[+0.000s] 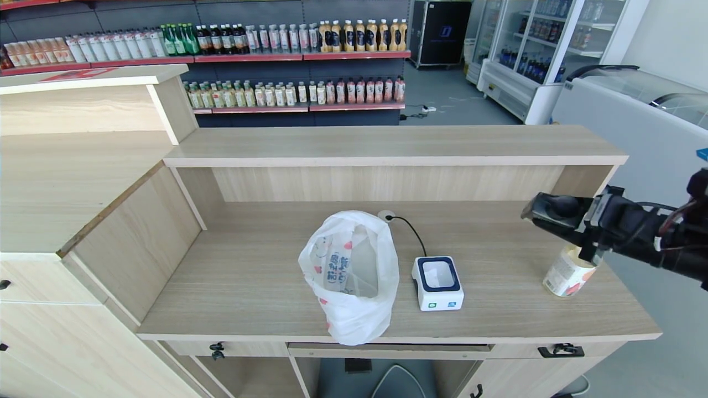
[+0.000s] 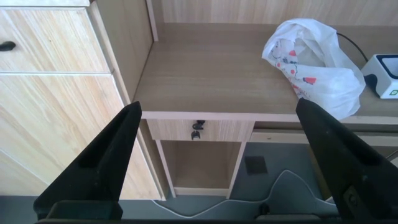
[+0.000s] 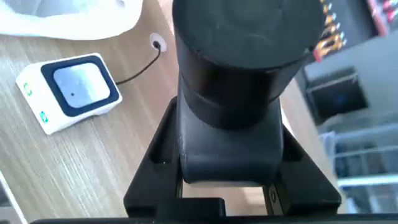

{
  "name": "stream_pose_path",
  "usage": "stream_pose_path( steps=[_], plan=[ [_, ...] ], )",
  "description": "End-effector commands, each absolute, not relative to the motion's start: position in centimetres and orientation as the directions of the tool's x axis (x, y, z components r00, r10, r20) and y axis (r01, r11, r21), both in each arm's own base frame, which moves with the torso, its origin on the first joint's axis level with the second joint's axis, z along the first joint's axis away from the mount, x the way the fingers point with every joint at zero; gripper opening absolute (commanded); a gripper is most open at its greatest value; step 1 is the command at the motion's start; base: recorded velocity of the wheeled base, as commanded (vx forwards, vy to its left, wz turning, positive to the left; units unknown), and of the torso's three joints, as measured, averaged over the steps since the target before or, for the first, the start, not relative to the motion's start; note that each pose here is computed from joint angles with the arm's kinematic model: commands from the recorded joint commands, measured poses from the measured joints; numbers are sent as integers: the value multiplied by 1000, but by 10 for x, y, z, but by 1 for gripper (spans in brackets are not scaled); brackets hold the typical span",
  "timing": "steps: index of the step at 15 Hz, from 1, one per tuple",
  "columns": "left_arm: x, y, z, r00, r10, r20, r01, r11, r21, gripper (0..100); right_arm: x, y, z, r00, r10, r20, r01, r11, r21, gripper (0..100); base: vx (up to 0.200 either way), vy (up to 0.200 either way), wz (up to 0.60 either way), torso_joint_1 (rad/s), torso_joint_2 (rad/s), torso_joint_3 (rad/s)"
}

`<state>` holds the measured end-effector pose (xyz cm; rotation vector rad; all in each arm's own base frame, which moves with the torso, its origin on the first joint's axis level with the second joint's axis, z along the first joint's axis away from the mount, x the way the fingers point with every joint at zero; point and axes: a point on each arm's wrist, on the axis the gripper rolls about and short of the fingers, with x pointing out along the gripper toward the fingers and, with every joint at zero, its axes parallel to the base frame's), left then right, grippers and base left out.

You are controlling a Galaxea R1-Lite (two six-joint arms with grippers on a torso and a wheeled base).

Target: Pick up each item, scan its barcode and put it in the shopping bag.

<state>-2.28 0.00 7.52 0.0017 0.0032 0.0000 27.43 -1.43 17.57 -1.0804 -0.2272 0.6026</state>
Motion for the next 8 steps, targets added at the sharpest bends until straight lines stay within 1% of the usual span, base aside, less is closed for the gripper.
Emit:
stream_pose_path(
  steps=[1, 2, 3, 4, 5, 6, 8],
  plan=[
    [-23, 0, 75, 1000, 0, -5, 0, 1000, 2, 100, 207, 6, 197, 712, 702, -36, -61, 11, -998, 0, 0, 0, 0, 0, 0, 0],
    [-23, 0, 75, 1000, 0, -3, 0, 1000, 2, 100, 201, 24, 198, 639, 768, -47, 65, -115, -991, 0, 0, 0, 0, 0, 0, 0],
    [-23, 0, 75, 1000, 0, -3, 0, 1000, 2, 100, 200, 29, 198, 619, 783, -50, 92, -136, -986, 0, 0, 0, 0, 0, 0, 0],
    [-23, 0, 75, 1000, 0, -3, 0, 1000, 2, 100, 190, 57, 198, 501, 864, -54, 320, -243, -916, 0, 0, 0, 0, 0, 0, 0],
    [-23, 0, 75, 1000, 0, -3, 0, 1000, 2, 100, 187, 63, 199, 474, 879, -51, 390, -261, -883, 0, 0, 0, 0, 0, 0, 0],
    [-23, 0, 75, 1000, 0, -3, 0, 1000, 2, 100, 176, 80, 202, 382, 923, -40, 559, -265, -786, 0, 0, 0, 0, 0, 0, 0],
    [-23, 0, 75, 1000, 0, -3, 0, 1000, 2, 100, 165, 105, 205, 241, 970, -25, 720, -196, -665, 0, 0, 0, 0, 0, 0, 0]
  ],
)
